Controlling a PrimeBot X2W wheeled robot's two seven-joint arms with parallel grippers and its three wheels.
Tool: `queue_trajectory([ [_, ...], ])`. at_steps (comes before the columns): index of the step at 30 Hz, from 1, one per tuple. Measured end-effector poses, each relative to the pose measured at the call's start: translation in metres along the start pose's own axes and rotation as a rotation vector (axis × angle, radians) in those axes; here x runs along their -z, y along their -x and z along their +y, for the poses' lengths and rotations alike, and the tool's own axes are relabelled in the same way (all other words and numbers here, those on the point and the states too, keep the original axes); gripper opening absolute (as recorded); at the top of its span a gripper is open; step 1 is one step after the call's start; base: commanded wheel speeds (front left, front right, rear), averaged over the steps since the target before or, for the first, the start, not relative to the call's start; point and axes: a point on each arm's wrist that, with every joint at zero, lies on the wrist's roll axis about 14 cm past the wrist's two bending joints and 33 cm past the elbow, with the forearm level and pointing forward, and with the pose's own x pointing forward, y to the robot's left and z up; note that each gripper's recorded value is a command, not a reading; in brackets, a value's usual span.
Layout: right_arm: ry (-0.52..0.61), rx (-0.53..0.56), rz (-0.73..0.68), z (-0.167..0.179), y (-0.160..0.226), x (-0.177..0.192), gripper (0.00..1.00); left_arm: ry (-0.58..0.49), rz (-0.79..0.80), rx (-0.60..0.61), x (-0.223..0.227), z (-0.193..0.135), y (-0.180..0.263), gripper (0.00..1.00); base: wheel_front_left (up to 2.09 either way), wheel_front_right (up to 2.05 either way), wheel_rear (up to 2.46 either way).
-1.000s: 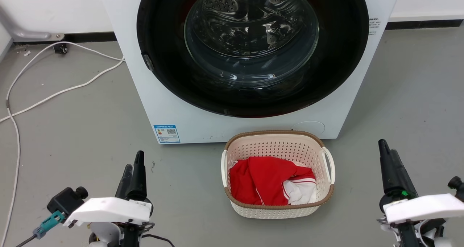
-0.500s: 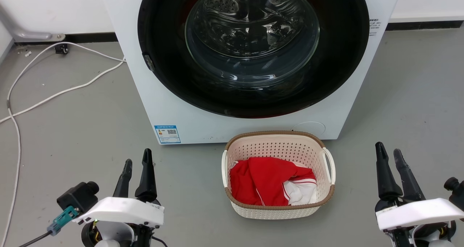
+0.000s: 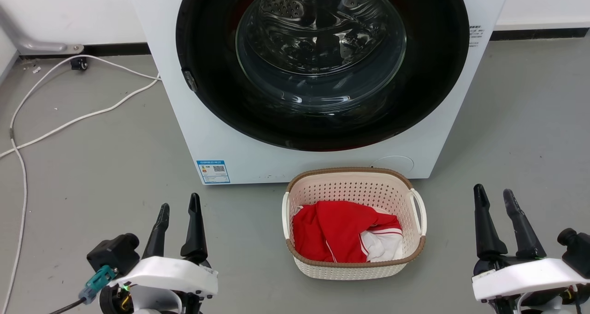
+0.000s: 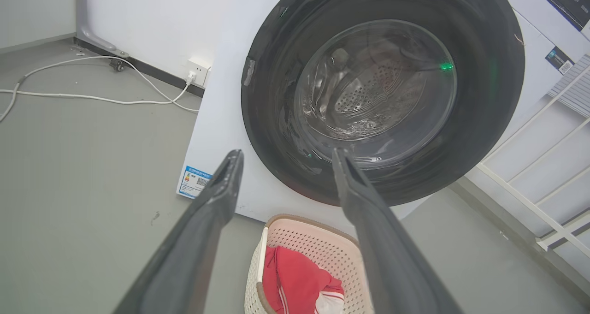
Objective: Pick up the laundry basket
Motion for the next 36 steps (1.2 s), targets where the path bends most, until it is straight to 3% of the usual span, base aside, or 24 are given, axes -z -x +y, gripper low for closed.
queue_trajectory([
  [21,0.196,-0.047,-0.038,0.010,0.003,-0.007,1.00,-0.221,-0.033,0.042,0.001,-0.010,0.004,1.00,0.00,0.00,0.00],
  [36,0.235,-0.062,-0.054,0.013,0.006,-0.007,1.00,-0.326,-0.051,0.066,0.003,-0.014,0.006,1.00,0.00,0.00,0.00],
])
